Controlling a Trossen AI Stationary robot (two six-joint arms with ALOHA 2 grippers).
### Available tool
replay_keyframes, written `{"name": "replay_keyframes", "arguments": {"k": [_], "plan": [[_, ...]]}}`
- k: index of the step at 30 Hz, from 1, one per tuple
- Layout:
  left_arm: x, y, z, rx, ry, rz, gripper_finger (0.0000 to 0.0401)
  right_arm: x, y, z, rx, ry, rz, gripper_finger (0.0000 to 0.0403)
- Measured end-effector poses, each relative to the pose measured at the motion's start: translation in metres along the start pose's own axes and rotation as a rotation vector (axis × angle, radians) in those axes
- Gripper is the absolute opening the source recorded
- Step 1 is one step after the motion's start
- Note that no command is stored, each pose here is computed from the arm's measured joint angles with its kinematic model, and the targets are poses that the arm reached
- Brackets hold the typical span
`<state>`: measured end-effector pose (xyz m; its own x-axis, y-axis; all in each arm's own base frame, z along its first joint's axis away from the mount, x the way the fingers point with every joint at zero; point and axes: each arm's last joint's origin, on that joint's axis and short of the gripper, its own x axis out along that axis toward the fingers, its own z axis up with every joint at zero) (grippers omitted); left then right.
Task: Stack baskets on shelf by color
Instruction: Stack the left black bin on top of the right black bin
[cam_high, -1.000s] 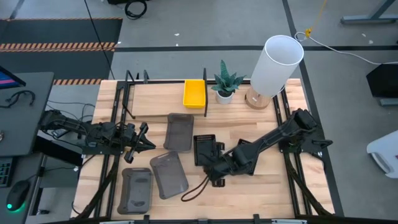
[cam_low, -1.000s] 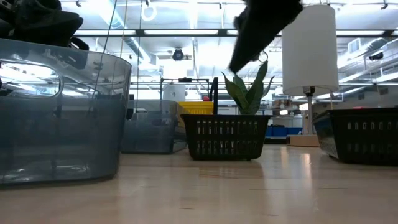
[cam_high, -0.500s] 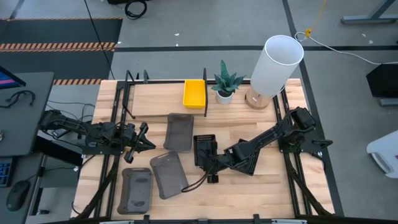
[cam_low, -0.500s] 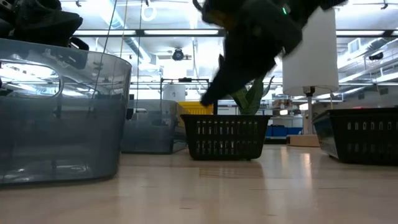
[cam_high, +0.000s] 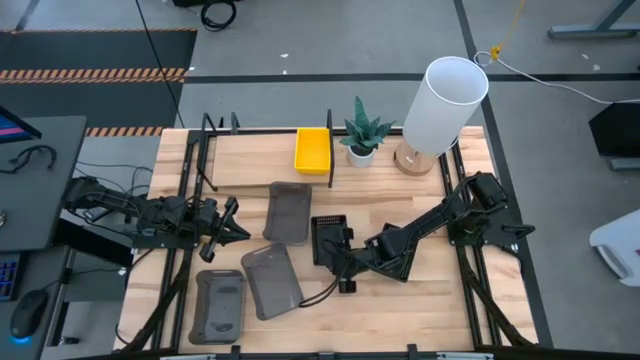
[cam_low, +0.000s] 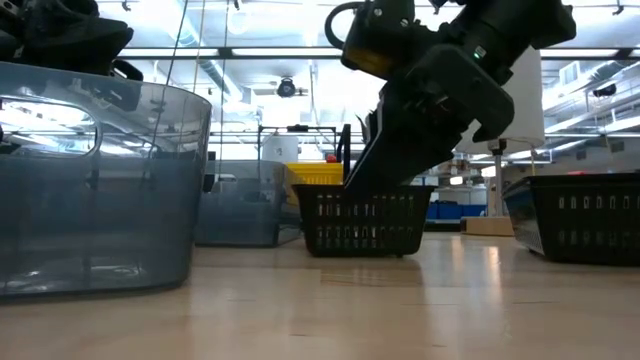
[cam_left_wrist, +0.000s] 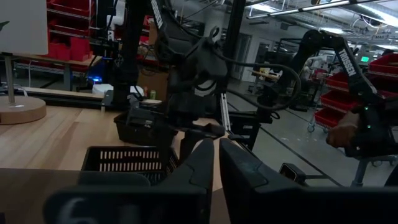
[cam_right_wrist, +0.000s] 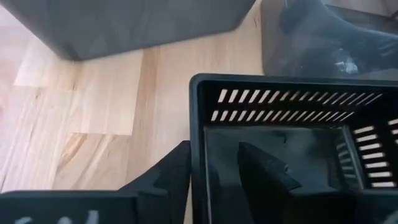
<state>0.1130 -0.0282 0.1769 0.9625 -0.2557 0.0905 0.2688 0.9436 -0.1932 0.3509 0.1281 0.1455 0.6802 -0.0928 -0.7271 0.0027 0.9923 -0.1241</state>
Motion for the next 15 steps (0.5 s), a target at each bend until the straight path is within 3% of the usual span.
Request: {"name": "replay_keyframes", "arguments": {"k": [10,15], "plan": [[0.0,0.0,0.0,0.0,0.0,0.0,0.0037,0.0,-0.001,-0.003,-0.009,0.037,0.0,0.0018],[0.0,0.0,0.0,0.0,0.0,0.0,0.0038,-0.01,0.001,0.014,-0.011,0.108,-0.026,0.0017]]}}
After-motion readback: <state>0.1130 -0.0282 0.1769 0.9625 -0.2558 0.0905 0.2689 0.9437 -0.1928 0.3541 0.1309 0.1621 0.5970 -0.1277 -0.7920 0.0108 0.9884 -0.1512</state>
